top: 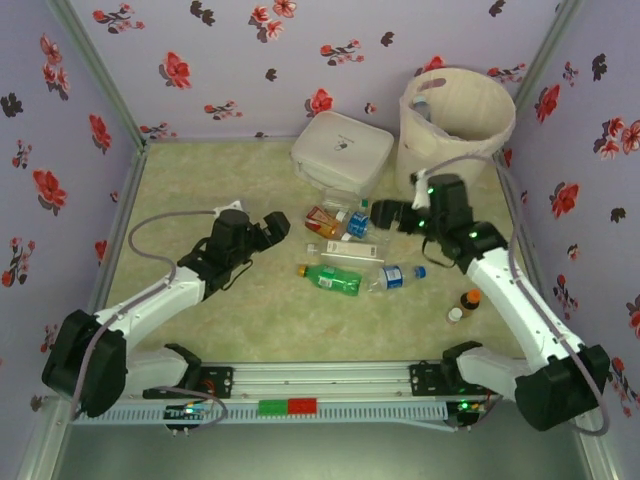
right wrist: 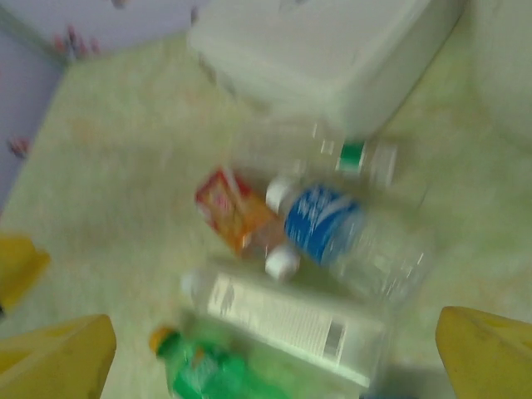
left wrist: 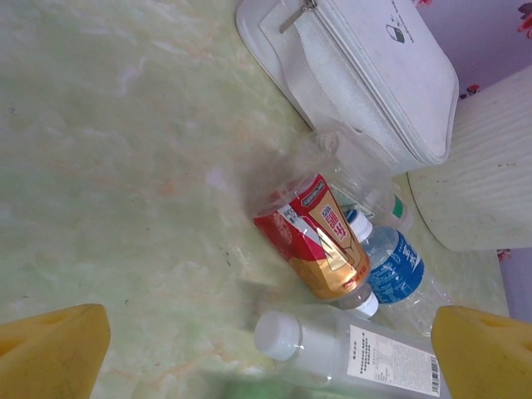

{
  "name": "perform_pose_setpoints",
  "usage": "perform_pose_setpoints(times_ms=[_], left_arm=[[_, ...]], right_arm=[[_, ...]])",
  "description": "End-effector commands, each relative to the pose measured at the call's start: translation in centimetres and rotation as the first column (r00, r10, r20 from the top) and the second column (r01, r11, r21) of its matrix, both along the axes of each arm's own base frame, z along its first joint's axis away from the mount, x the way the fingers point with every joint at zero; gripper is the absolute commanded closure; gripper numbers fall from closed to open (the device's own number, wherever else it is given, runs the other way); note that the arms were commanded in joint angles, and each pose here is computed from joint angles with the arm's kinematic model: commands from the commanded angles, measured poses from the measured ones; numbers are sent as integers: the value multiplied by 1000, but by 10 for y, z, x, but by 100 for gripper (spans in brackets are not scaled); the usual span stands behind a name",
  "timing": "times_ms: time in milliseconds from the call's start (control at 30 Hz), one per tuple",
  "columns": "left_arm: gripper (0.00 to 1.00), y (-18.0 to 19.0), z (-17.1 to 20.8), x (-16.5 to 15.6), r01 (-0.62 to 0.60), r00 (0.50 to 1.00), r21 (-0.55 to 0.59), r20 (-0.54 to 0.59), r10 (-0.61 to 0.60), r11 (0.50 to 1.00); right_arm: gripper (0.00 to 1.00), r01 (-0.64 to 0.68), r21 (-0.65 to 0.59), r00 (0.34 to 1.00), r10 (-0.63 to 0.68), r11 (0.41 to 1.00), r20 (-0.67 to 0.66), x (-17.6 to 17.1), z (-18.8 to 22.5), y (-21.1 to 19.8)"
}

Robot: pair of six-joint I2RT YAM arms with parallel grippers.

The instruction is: Put the plastic bottles in the bin

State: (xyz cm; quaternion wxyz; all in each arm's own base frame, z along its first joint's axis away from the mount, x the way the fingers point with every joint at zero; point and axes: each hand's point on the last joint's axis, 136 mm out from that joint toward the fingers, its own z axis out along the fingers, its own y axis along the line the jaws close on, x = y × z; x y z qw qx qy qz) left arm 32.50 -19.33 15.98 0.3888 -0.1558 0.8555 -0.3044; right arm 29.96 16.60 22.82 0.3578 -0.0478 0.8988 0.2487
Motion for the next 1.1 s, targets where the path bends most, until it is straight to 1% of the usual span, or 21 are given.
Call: perform_pose_setpoints(times_ms=[0, 67, 200, 300, 367, 467, 667, 733, 933, 1067], left_arm=[[0, 4, 12, 3, -11, 1000, -14, 27, 11, 1000], [0, 7, 9, 4, -23, 1000, -23, 18, 23, 999], [0, 10, 6, 4, -31, 999, -48, 10, 31, 998], [0, 15, 2, 4, -42, 999, -70, -5, 41, 997], [0, 21, 0, 2, -58, 998, -79, -12, 57, 995], [0, 30, -4, -2, -86, 996, -98, -18, 84, 992], [0, 45, -11, -10, -120, 993, -105, -29, 117, 987], [0, 47, -11, -12, -125, 992, -107, -28, 122, 986], [0, 49, -11, -10, -133, 991, -113, -26, 130, 985], [0, 50, -10, -10, -135, 991, -114, -25, 133, 984]], right_arm=[[2, -120, -105, 992, 115, 987, -56, -33, -35, 25], [3, -219, -165, 974, 205, 962, -96, -52, -57, 49], [4, -375, -249, 922, 333, 893, -197, -74, -90, 80], [5, -467, -312, 878, 394, 827, -271, -83, -112, 93], [5, -519, -365, 850, 423, 773, -315, -88, -123, 101], [4, -540, -450, 840, 417, 712, -348, -85, -137, 101], [5, -556, -545, 831, 433, 628, -349, -77, -150, 108], [5, -574, -568, 818, 444, 590, -366, -78, -157, 110], [12, -605, -646, 791, 447, 467, -418, -77, -181, 108], [18, -611, -682, 782, 440, 402, -442, -75, -193, 108]])
